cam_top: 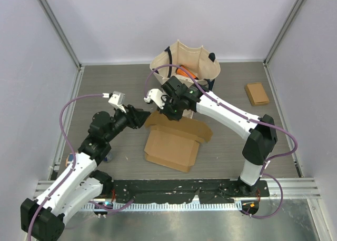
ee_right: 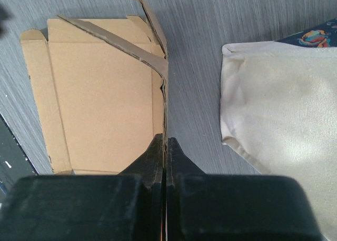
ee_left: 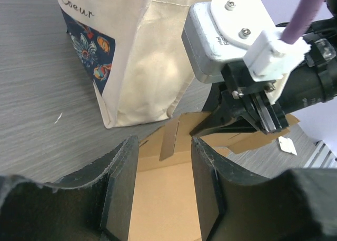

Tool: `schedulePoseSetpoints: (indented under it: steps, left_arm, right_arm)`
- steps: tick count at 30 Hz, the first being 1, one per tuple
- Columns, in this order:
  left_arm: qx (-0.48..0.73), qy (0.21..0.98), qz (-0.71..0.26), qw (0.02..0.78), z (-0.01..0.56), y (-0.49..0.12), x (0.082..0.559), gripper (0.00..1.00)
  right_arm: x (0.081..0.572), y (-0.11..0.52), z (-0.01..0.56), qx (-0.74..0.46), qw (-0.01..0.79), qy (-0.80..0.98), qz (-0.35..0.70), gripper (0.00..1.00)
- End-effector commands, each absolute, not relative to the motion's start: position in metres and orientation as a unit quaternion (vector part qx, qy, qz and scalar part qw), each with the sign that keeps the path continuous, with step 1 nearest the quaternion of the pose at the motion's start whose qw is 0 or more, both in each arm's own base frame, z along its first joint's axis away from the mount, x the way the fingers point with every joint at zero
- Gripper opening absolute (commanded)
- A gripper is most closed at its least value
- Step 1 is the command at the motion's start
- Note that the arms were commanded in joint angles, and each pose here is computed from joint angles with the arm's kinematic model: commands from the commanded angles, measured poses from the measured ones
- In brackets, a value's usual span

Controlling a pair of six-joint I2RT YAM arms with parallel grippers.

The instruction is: Fold the paper box

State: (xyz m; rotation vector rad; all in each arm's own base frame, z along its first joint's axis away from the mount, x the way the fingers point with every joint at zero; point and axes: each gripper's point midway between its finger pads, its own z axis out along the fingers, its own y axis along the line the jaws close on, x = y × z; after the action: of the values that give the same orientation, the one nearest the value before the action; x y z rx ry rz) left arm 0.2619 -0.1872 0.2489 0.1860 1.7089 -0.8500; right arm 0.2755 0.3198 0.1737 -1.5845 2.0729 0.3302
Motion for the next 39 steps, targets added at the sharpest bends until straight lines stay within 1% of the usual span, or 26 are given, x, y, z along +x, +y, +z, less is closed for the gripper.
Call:
schedulePoseSetpoints:
  steps: [1, 4, 9, 11, 13, 15, 23, 25, 26, 27, 28, 30, 31, 32, 33, 34, 35, 37, 38, 39]
  left_arm:
    - [0.117, 0.683, -0.375, 0.615, 0.278, -0.197, 0.267, 0.46]
    - [0.126, 0.691, -0.374, 0.605, 0.271, -0.203, 0.269, 0.41]
    - [0.143, 0.687, -0.374, 0.607, 0.272, -0.214, 0.264, 0.38]
    - [0.143, 0.694, -0.357, 0.609, 0.271, -0.215, 0.268, 0.37]
    - [0.154, 0.708, -0.344, 0.597, 0.261, -0.218, 0.268, 0.34]
    - [0.151, 0.717, -0.325, 0.598, 0.257, -0.217, 0.269, 0.29]
    - [0.158, 0.733, -0.262, 0.607, 0.247, -0.216, 0.274, 0.24]
    - [0.162, 0.735, -0.254, 0.607, 0.245, -0.219, 0.274, 0.16]
    - [0.163, 0.736, -0.251, 0.608, 0.244, -0.221, 0.273, 0.06]
    - [0.157, 0.737, -0.246, 0.610, 0.242, -0.221, 0.275, 0.02]
    - [0.152, 0.739, -0.241, 0.611, 0.239, -0.220, 0.277, 0.00]
    - [0.142, 0.735, -0.248, 0.615, 0.238, -0.223, 0.279, 0.00]
    - [0.135, 0.737, -0.248, 0.614, 0.236, -0.222, 0.280, 0.00]
    - [0.128, 0.737, -0.249, 0.616, 0.236, -0.223, 0.281, 0.00]
    - [0.110, 0.741, -0.252, 0.612, 0.233, -0.222, 0.283, 0.00]
    - [0.097, 0.743, -0.248, 0.614, 0.231, -0.220, 0.285, 0.00]
    - [0.088, 0.742, -0.249, 0.616, 0.231, -0.219, 0.286, 0.00]
    - [0.069, 0.742, -0.253, 0.617, 0.228, -0.218, 0.286, 0.00]
    - [0.062, 0.742, -0.254, 0.618, 0.228, -0.217, 0.286, 0.00]
    - [0.059, 0.740, -0.256, 0.619, 0.228, -0.216, 0.285, 0.00]
  right_arm:
    - [0.277, 0.335, 0.203, -0.595, 0.292, 0.733, 0.150, 0.01]
    - [0.276, 0.336, 0.204, -0.595, 0.291, 0.733, 0.154, 0.01]
    - [0.275, 0.338, 0.202, -0.595, 0.287, 0.733, 0.159, 0.01]
    - [0.274, 0.338, 0.203, -0.595, 0.287, 0.734, 0.160, 0.01]
    - [0.273, 0.338, 0.205, -0.596, 0.288, 0.732, 0.163, 0.01]
    - [0.271, 0.338, 0.206, -0.598, 0.288, 0.729, 0.168, 0.01]
    - [0.268, 0.340, 0.206, -0.601, 0.288, 0.724, 0.177, 0.01]
    - [0.269, 0.339, 0.207, -0.598, 0.290, 0.727, 0.174, 0.01]
    - [0.270, 0.338, 0.208, -0.593, 0.293, 0.730, 0.171, 0.01]
    - [0.271, 0.338, 0.207, -0.585, 0.294, 0.737, 0.168, 0.05]
    - [0.275, 0.333, 0.209, -0.551, 0.298, 0.763, 0.159, 0.27]
    - [0.280, 0.330, 0.212, -0.498, 0.308, 0.796, 0.154, 0.46]
    - [0.284, 0.316, 0.212, -0.463, 0.304, 0.823, 0.123, 0.51]
    - [0.284, 0.310, 0.213, -0.398, 0.295, 0.860, 0.127, 0.54]
    - [0.284, 0.306, 0.223, -0.369, 0.295, 0.872, 0.126, 0.56]
    - [0.279, 0.290, 0.222, -0.338, 0.278, 0.894, 0.099, 0.57]
    - [0.277, 0.288, 0.237, -0.274, 0.284, 0.912, 0.111, 0.61]
    - [0.265, 0.273, 0.249, -0.226, 0.272, 0.930, 0.103, 0.62]
    - [0.262, 0.266, 0.269, -0.184, 0.289, 0.933, 0.114, 0.62]
    - [0.262, 0.257, 0.277, -0.150, 0.301, 0.936, 0.106, 0.66]
